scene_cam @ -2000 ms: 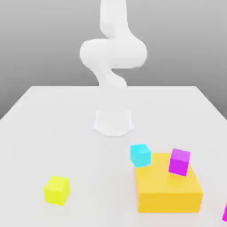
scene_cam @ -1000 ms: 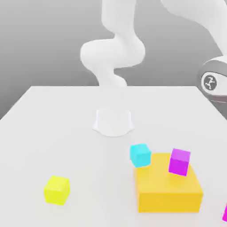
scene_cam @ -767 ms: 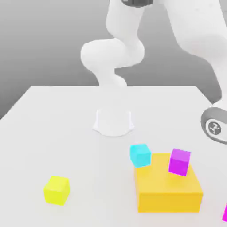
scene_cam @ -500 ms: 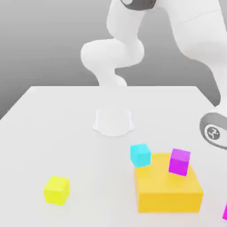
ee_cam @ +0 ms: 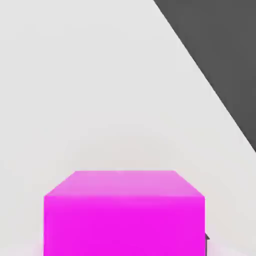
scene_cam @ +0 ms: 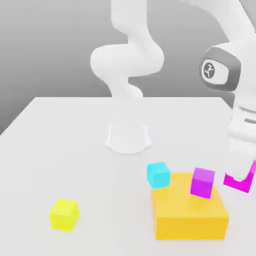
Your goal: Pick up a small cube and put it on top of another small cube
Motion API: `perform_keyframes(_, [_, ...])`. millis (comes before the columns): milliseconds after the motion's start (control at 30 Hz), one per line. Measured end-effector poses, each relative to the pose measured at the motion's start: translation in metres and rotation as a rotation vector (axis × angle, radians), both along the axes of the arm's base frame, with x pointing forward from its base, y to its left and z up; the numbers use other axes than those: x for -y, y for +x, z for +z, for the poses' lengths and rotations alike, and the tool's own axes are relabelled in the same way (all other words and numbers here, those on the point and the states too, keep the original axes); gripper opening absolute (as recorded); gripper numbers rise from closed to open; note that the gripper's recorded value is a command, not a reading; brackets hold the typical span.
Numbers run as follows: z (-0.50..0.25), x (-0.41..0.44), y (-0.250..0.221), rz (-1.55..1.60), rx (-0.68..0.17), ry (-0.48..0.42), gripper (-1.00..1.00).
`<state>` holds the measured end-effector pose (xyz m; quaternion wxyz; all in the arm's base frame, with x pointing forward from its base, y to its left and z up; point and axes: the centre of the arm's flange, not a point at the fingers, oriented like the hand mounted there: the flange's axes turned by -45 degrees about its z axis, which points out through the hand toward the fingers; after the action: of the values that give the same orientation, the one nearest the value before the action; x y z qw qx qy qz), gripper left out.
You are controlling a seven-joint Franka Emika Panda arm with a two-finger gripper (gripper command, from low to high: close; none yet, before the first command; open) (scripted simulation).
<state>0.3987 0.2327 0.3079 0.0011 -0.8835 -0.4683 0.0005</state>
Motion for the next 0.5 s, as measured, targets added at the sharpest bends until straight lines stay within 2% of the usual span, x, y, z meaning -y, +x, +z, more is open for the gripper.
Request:
perform_keyframes(167, [0.02, 0.033, -0.033, -0.003, 0.0, 0.001, -1.0])
perform_keyframes(300, [-0.02, 0.039, -0.038, -0.005, 0.0, 0.0, -1.0])
perform_keyframes(333, [-0.033, 0.039, -0.039, -0.005, 0.0, 0.0, 1.0])
perform_keyframes(500, [-0.033, 0.039, -0.039, -0.005, 0.0, 0.0, 1.0])
